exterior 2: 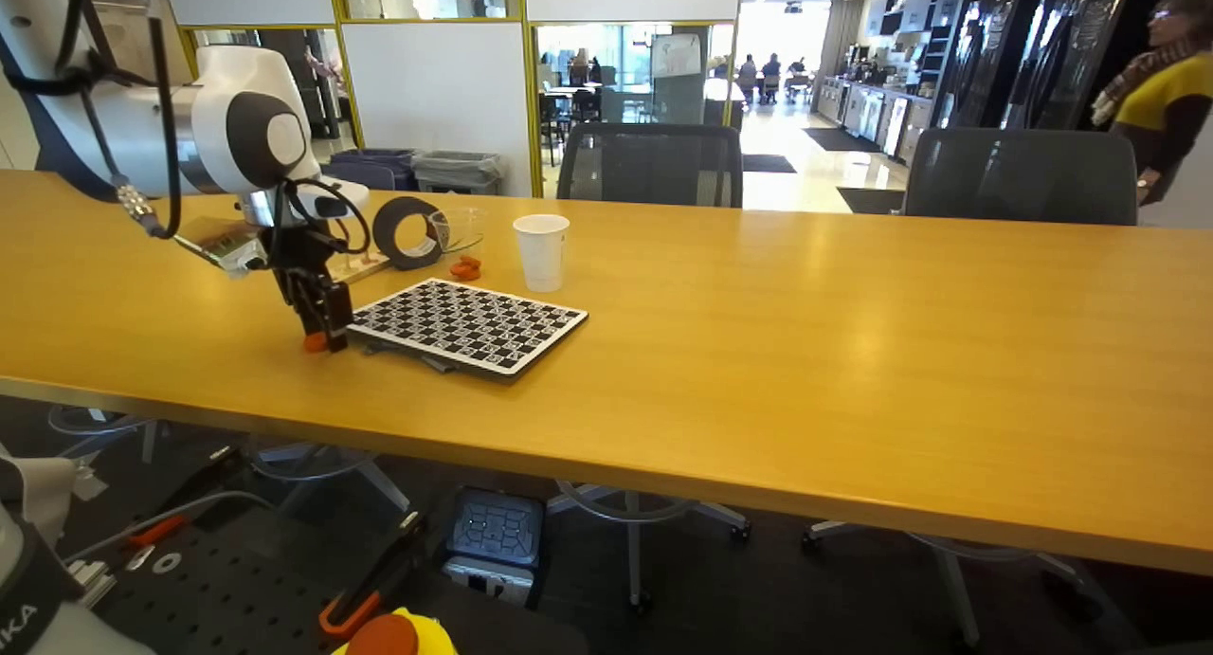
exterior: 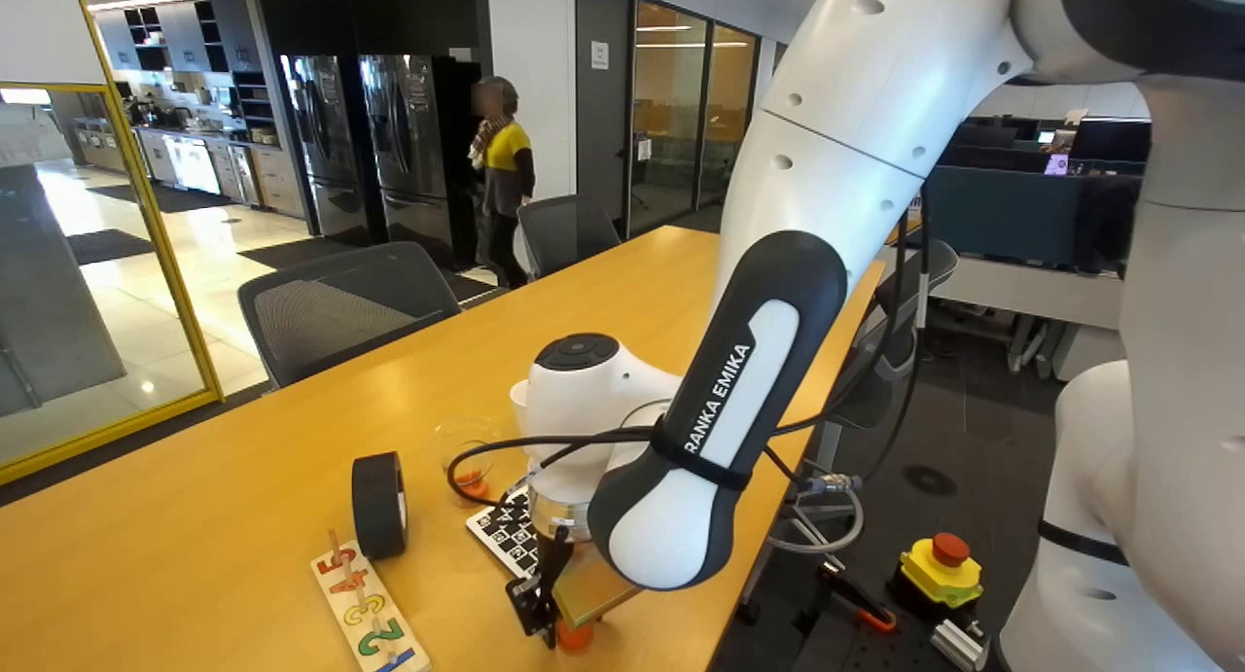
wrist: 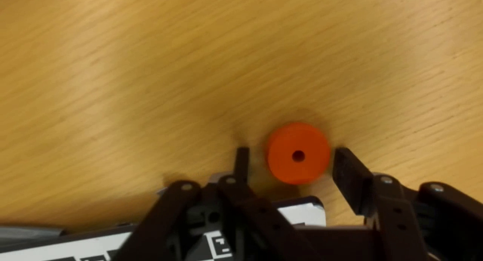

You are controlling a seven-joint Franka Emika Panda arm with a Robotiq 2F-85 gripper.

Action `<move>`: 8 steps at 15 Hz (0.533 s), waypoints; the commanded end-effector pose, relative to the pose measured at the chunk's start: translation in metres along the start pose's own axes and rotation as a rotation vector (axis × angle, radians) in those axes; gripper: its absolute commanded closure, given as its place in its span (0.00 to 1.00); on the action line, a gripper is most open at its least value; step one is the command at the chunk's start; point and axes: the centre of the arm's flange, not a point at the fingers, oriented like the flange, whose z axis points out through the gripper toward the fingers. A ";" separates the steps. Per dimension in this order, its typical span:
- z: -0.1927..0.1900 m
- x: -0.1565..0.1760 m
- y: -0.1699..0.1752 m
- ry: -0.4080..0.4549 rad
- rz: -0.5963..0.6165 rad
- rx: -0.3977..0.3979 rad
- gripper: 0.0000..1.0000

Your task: Put the blue disc in the white cup and the orange discs in the clear cup

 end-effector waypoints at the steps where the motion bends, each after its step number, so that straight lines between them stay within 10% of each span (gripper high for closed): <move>1: -0.001 -0.004 -0.004 0.029 0.004 -0.006 0.70; 8: -0.033 0.005 -0.003 0.007 -0.056 -0.080 0.79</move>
